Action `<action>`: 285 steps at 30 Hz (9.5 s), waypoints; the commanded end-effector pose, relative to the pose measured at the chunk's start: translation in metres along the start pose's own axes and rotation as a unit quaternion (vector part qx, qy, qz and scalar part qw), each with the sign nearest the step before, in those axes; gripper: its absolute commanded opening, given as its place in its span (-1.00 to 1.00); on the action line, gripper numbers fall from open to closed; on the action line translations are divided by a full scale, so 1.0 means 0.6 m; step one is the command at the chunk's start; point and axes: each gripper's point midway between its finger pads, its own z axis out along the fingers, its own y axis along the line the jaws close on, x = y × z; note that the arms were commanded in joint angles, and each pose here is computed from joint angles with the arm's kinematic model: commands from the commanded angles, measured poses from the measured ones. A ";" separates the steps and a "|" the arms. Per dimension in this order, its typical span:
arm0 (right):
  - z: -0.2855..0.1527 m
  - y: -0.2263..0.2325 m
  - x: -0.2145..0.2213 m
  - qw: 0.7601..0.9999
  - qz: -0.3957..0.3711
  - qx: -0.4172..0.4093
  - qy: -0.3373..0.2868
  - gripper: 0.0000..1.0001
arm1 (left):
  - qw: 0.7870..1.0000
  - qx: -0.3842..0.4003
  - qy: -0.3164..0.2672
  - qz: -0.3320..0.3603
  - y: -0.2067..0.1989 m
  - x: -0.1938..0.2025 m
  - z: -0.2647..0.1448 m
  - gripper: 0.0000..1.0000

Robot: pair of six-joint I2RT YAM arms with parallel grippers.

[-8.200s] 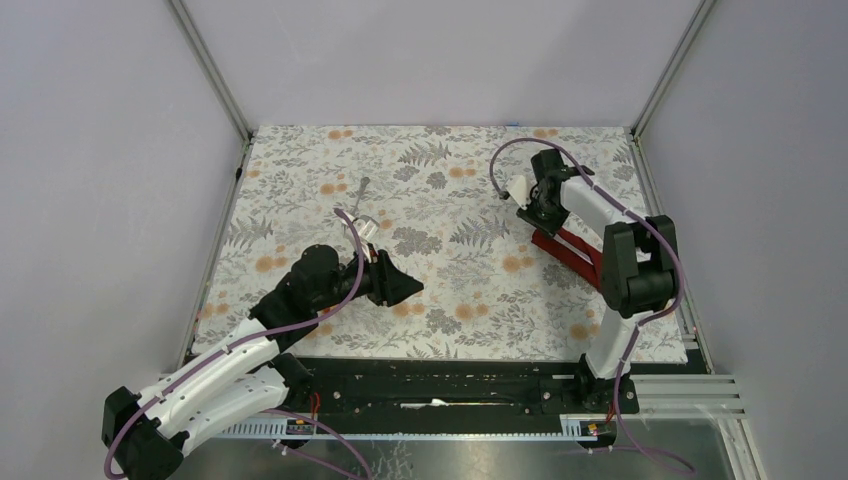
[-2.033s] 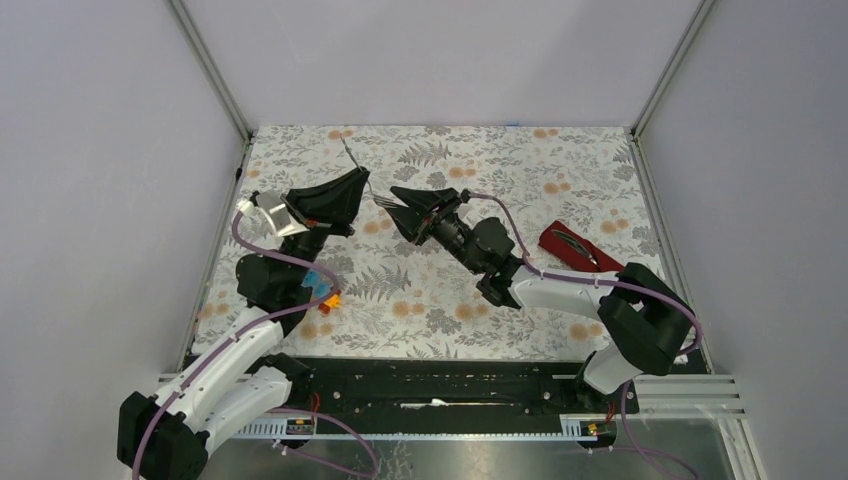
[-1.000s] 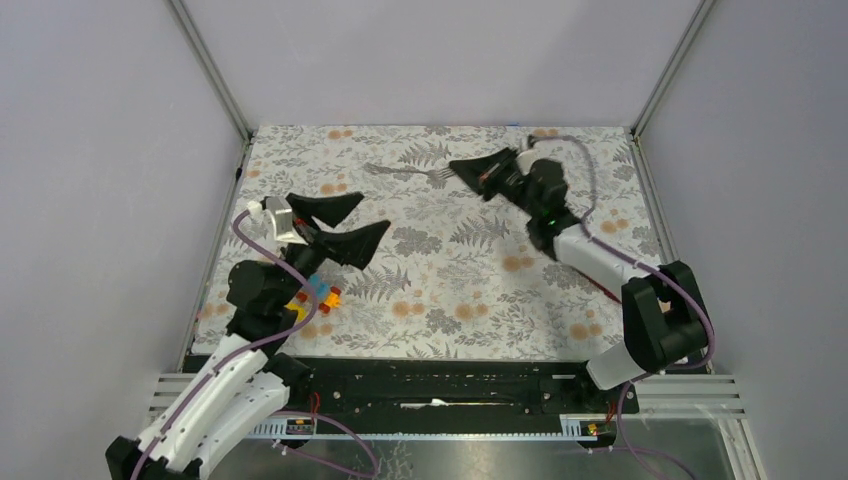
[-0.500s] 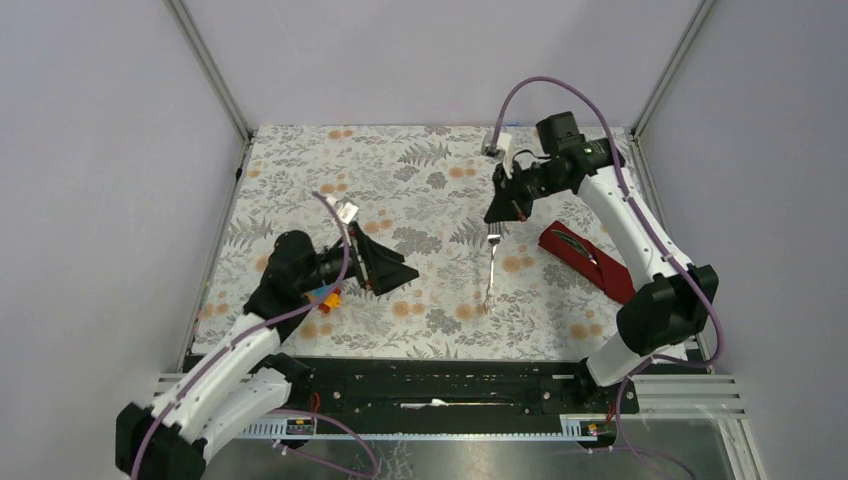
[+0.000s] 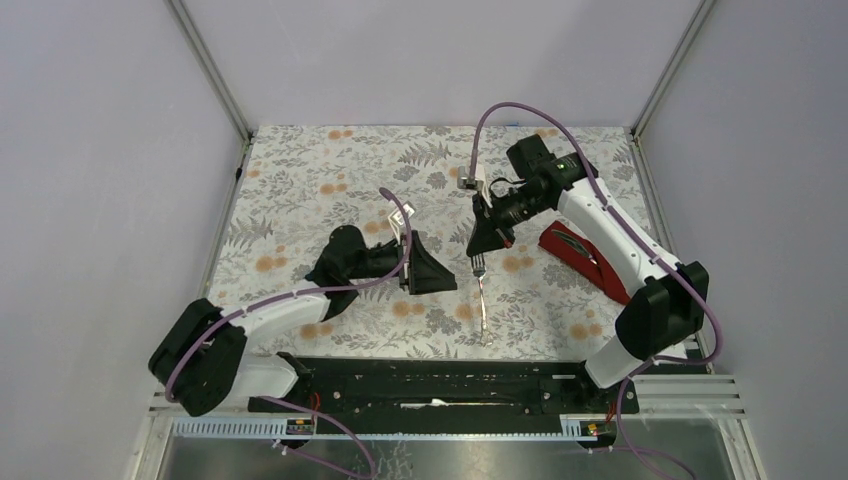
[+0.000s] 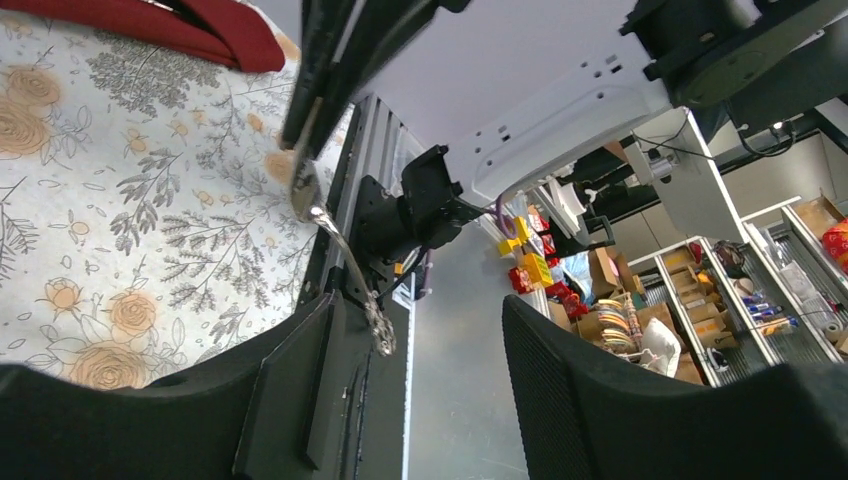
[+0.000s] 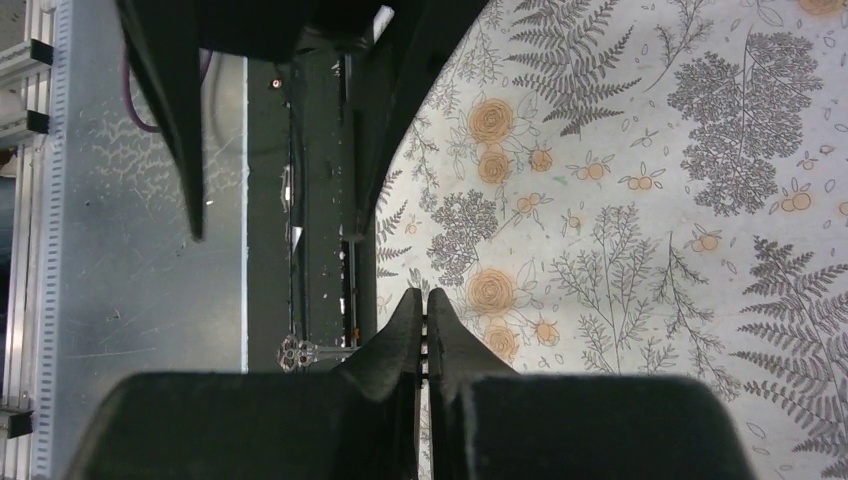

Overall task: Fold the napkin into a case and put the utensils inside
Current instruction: Pass from the right arm to the left, then pass from the left arm to the right, then insert the fork into the folded napkin, then reset both arms

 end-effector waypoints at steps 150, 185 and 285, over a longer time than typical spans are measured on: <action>-0.200 -0.300 0.360 0.943 0.037 0.276 0.183 -1.00 | 0.922 -0.297 -0.008 0.249 0.016 -0.057 -0.131 0.17; -0.239 -0.263 0.439 0.912 0.079 0.326 0.236 -1.00 | 0.923 -0.287 -0.014 0.256 -0.001 -0.052 -0.130 0.17; -0.496 0.425 -0.051 0.627 0.069 0.531 -0.566 0.99 | 0.843 -0.237 -0.404 0.263 -0.491 -0.339 -0.342 0.97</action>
